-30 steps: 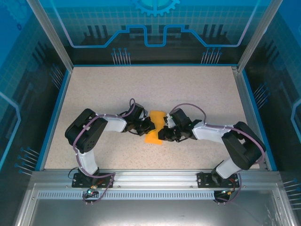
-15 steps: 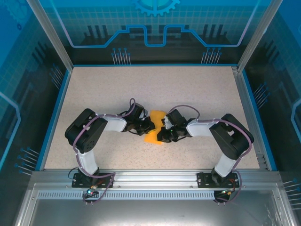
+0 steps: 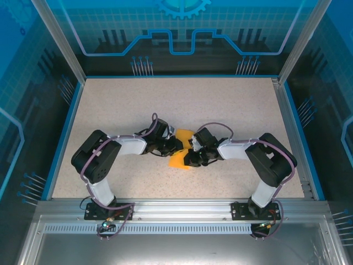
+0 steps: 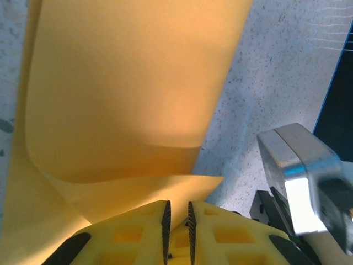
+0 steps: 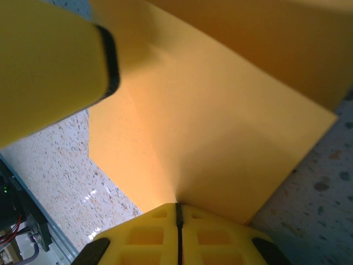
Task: Fold a paper plane with a square sheet of paper (pick it up from the middle)
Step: Fold the triangle a second time at the center of the table.
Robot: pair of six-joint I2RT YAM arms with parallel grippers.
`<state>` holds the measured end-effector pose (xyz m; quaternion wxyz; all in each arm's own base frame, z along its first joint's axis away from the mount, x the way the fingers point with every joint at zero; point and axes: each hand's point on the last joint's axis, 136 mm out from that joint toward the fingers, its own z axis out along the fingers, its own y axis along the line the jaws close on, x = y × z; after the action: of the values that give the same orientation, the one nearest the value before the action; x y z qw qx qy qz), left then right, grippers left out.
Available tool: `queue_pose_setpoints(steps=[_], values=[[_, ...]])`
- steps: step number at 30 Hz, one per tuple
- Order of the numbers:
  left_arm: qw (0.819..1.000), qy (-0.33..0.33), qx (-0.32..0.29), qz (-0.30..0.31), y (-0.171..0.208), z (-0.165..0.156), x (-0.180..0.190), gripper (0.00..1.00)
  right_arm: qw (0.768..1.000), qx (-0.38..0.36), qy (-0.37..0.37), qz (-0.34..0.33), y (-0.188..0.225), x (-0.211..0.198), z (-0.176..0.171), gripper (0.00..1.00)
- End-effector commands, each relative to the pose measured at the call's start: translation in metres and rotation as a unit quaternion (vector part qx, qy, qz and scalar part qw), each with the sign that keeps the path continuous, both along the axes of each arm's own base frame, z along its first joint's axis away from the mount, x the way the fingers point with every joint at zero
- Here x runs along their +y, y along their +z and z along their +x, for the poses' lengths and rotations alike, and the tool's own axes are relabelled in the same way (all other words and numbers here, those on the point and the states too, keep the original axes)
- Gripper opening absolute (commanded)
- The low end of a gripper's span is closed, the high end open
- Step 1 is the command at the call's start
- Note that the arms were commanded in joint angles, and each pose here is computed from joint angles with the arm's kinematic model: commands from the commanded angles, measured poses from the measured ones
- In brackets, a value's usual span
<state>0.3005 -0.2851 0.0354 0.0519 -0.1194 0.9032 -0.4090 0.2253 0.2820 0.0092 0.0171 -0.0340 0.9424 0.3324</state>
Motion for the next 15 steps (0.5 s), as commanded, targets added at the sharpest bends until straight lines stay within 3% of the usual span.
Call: queue_pose_setpoints(steps=[1,8,15], values=[[1.0,-0.006,0.01,0.016,-0.014,0.0,0.0,0.17,0.996,0.032,0.0,-0.08,-0.033,-0.026,-0.019,0.08],[0.997,0.024,0.032,0.06,-0.04,0.004,0.021,0.12,0.995,0.032,0.002,-0.092,-0.034,-0.031,-0.022,0.07],[0.997,0.035,0.027,0.064,-0.034,0.015,0.033,0.12,0.994,0.033,0.007,-0.103,-0.034,-0.036,-0.024,0.06]])
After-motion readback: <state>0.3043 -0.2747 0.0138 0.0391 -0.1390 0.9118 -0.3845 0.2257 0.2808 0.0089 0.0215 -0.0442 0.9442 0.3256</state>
